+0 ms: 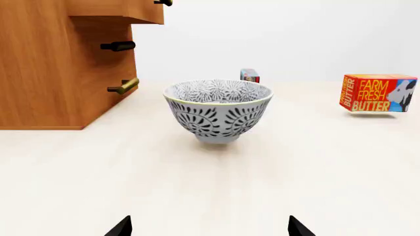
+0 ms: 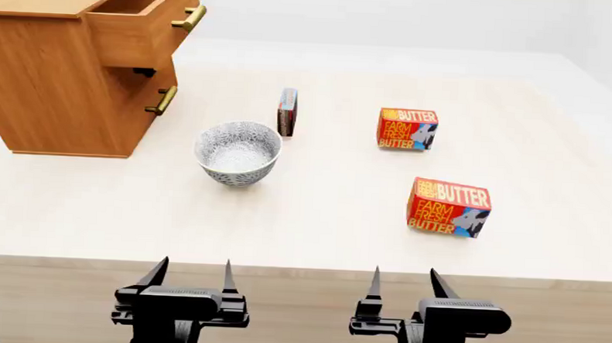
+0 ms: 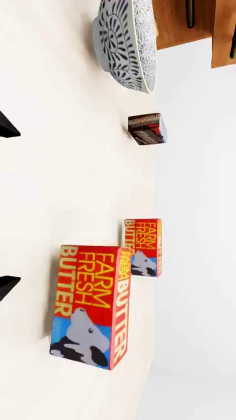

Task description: Put the chocolate pudding in the top drawer of the cabinet and close it.

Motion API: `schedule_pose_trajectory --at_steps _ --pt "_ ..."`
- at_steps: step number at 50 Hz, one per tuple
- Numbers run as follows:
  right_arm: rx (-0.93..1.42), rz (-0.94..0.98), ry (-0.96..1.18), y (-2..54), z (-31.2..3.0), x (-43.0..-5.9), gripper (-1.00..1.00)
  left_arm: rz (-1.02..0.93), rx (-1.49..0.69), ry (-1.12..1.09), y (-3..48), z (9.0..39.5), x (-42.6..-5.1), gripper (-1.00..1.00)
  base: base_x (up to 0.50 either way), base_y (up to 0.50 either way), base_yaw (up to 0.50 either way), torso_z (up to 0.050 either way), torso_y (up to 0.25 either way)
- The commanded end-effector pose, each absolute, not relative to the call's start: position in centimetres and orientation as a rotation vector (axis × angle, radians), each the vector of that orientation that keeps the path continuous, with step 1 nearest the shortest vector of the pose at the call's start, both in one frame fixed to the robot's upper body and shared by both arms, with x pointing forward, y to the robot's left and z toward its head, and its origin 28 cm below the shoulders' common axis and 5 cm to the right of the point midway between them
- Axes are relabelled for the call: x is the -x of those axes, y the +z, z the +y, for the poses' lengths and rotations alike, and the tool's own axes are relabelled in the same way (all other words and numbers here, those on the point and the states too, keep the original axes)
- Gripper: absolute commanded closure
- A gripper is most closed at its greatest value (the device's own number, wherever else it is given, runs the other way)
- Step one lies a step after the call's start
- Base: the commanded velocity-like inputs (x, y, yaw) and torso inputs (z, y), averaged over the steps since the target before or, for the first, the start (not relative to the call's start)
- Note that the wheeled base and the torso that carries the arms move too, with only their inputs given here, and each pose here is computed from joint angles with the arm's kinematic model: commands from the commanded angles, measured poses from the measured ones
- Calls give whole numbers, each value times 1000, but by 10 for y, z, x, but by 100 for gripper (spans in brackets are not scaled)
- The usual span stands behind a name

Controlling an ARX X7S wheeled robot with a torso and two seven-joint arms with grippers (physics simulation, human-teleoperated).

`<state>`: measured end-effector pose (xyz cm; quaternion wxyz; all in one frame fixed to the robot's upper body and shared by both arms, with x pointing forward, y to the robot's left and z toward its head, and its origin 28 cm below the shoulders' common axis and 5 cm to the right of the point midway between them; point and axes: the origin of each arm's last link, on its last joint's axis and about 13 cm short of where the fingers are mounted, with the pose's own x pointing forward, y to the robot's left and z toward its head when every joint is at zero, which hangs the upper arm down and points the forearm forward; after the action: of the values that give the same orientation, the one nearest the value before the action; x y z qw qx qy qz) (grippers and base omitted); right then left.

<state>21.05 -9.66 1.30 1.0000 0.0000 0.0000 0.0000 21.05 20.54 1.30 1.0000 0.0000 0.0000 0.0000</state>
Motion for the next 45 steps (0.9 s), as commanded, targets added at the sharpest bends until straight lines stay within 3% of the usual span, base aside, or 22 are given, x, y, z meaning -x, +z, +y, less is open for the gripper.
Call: schedule_pose_trajectory --at_steps 1,7,20,27,45 --pt "1 1 -1 13 -96 -210 -100 0 0 -3 13 205 -210 -100 0 0 0 0 0" --pt "3 0 -5 13 -96 -210 -100 -8 3 -21 14 205 -209 -100 0 0 0 0 0" --pt "-25 -3 -22 19 -98 -211 -100 -5 53 -5 26 207 -209 -100 0 0 0 50 0" --pt "-21 -19 -22 44 -101 -225 -100 -55 42 -43 69 208 -215 -100 0 0 0 50 0" --pt "32 -192 -13 189 -110 -287 -100 -133 13 -116 221 234 -257 -100 0 0 0 50 0"
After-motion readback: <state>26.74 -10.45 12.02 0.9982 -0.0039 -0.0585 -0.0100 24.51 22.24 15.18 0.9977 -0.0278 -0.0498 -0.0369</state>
